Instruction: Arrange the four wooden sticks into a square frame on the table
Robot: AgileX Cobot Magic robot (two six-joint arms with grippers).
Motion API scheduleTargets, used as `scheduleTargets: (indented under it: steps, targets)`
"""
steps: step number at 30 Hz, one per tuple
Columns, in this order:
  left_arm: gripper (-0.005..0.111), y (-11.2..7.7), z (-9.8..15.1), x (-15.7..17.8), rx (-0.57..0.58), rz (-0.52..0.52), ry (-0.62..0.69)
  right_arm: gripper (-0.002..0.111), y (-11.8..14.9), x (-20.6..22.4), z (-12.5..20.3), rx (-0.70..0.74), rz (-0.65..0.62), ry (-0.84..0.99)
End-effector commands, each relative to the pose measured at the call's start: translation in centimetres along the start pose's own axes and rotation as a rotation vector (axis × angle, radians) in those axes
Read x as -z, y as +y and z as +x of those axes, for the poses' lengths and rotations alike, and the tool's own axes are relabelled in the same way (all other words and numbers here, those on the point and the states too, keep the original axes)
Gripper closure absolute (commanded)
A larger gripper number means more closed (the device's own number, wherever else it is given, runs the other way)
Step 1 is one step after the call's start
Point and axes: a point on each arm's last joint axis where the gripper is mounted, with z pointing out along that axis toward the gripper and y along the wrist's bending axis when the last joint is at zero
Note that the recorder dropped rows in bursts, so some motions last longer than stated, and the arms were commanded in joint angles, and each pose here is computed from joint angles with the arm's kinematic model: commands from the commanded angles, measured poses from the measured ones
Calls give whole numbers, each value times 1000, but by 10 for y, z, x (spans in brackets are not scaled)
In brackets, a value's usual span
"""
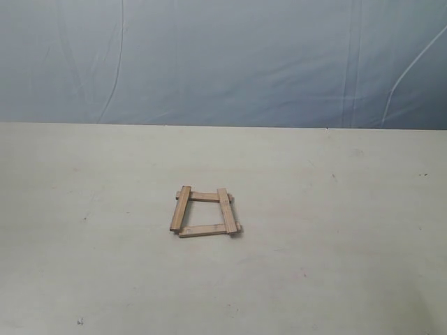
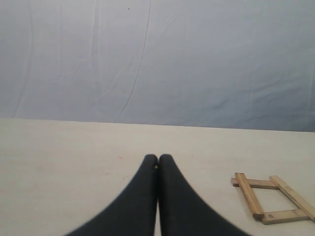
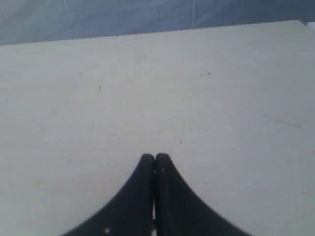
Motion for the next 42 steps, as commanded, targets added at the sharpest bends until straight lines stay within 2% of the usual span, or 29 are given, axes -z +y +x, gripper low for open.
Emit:
scheduleTargets:
  steps: [1,5,8,9,11,14,18,20,25,28,30,36,42]
  targets:
    - [107,0,1,0,7,8,3,109,-4,28,3,-128,25,-125]
    - [107,0,1,0,7,8,3,109,-2,52,-10,-264,-41,-318]
    - [107,0,2,0,7,8,7,109,2,75,-16,-130,-85,-475]
    - [107,0,2,0,7,8,7,109,2,78,-14,-107,-84,-478]
    - [107,-1,2,0,16,9,8,109,0,83,-1,-104,-65,-399]
    - [107,-1,3,0,46,15,22,109,-6,81,27,-22,23,-129]
    - [107,-2,4,0,90,22,36,109,-15,81,27,206,129,-108]
    - [107,-2,4,0,102,23,36,109,-17,82,27,269,159,-107]
    - [107,-3,5,0,127,29,48,109,-16,81,27,227,141,-104]
    - [107,-3,5,0,146,31,48,109,-11,81,28,33,96,-112]
    - [107,-3,5,0,146,31,48,109,-10,81,28,-26,90,-113]
    - [107,-2,7,1,82,27,60,109,-11,81,28,2,101,-114]
    - [107,-2,7,1,64,26,62,109,-11,81,28,-8,97,-114]
